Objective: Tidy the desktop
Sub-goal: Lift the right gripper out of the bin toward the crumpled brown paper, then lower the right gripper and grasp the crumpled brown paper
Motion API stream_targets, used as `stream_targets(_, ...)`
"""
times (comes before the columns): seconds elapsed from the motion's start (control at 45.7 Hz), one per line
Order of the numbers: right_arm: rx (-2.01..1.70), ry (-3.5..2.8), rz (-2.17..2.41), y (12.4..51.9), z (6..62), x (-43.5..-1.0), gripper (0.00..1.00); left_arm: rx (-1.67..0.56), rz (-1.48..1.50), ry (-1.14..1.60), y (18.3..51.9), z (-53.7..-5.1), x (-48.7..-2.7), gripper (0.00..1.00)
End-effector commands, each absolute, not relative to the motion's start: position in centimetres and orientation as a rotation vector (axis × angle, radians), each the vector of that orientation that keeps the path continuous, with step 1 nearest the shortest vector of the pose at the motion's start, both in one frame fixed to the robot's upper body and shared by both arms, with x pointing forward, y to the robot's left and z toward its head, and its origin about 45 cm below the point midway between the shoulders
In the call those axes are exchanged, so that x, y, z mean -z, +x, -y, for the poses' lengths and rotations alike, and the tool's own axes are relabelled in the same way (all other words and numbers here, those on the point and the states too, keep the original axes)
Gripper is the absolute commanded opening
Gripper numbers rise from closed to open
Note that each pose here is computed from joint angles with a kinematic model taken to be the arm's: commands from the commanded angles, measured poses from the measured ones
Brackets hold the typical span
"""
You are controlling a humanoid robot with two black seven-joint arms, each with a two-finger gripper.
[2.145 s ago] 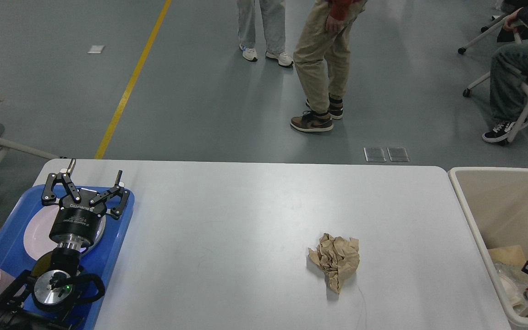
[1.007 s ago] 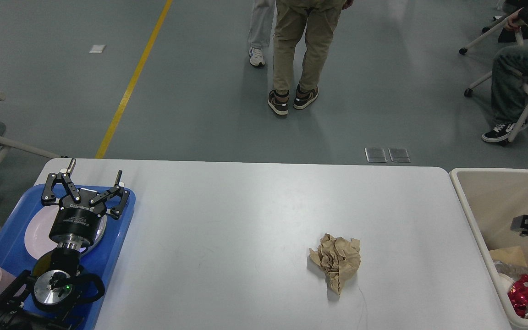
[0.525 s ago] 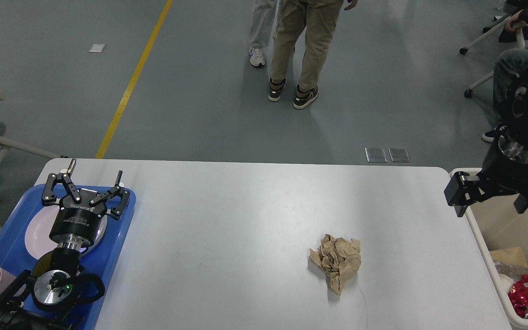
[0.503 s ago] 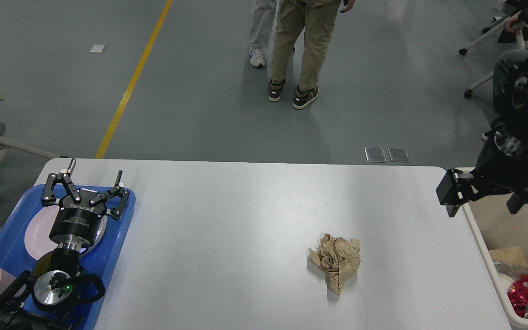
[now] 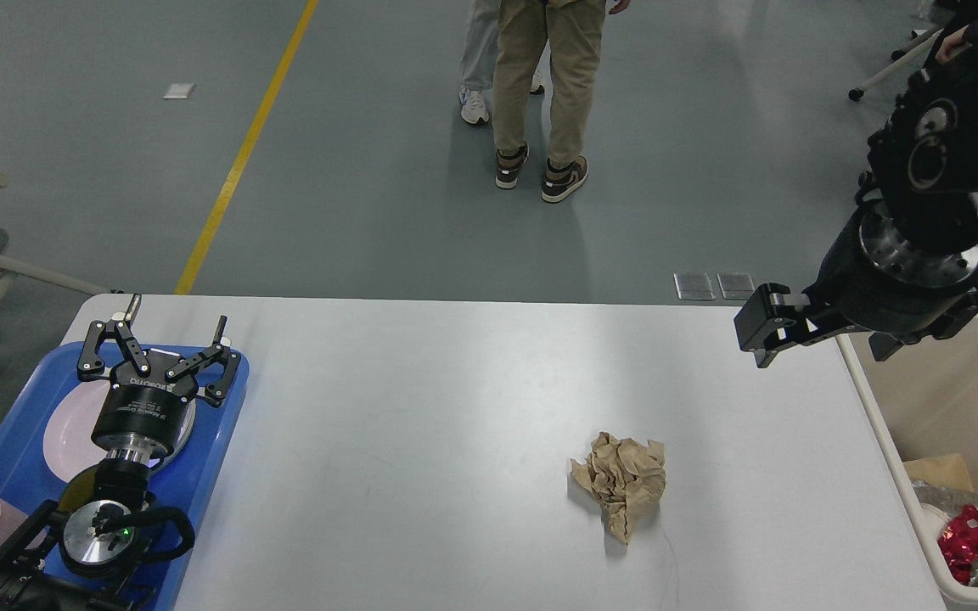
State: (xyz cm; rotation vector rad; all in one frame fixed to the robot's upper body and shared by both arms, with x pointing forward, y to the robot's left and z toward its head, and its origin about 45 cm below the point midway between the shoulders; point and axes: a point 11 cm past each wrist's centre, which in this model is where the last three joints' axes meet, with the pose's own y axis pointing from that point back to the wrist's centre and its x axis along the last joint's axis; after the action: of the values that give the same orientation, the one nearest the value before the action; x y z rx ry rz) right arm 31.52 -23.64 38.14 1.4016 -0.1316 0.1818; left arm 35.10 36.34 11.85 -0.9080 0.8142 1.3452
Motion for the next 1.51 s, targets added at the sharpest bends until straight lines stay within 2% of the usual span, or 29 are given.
stream_targets(0.0,-0.206,1.465,0.076,31.6,21.5,-36.9,1.0,-1.346,-0.814,-0.908,35.1,-36.3,-11.9,0.96)
stream_targets(0.197,-0.212,1.547,0.029,33.2,19.0,-31.2,1.0,-1.344,-0.814,-0.909,35.1,-36.3,-11.9,0.96)
stream_targets(0.35,-0.293,1.572,0.204,35.3,18.5,-26.5,1.0,-1.344,-0.814,-0.909,35.1,-36.3,-11.9,0.96)
stream_targets(0.569,-0.432,1.513,0.052,35.4,16.3,-18.2,1.0,-1.343,-0.813,-0.909,35.1,-36.3,-11.9,0.96)
stream_targets(0.81,-0.403,1.505,0.056,35.3,16.5,-11.6,1.0,-1.344,-0.814,-0.909,35.1,-36.3,-11.9,0.96)
stream_targets(1.488,-0.318,1.497,0.021,32.8,18.2,-8.3,1.0,-1.345,-0.814,-0.91,35.1,-36.4,-11.9,0.96)
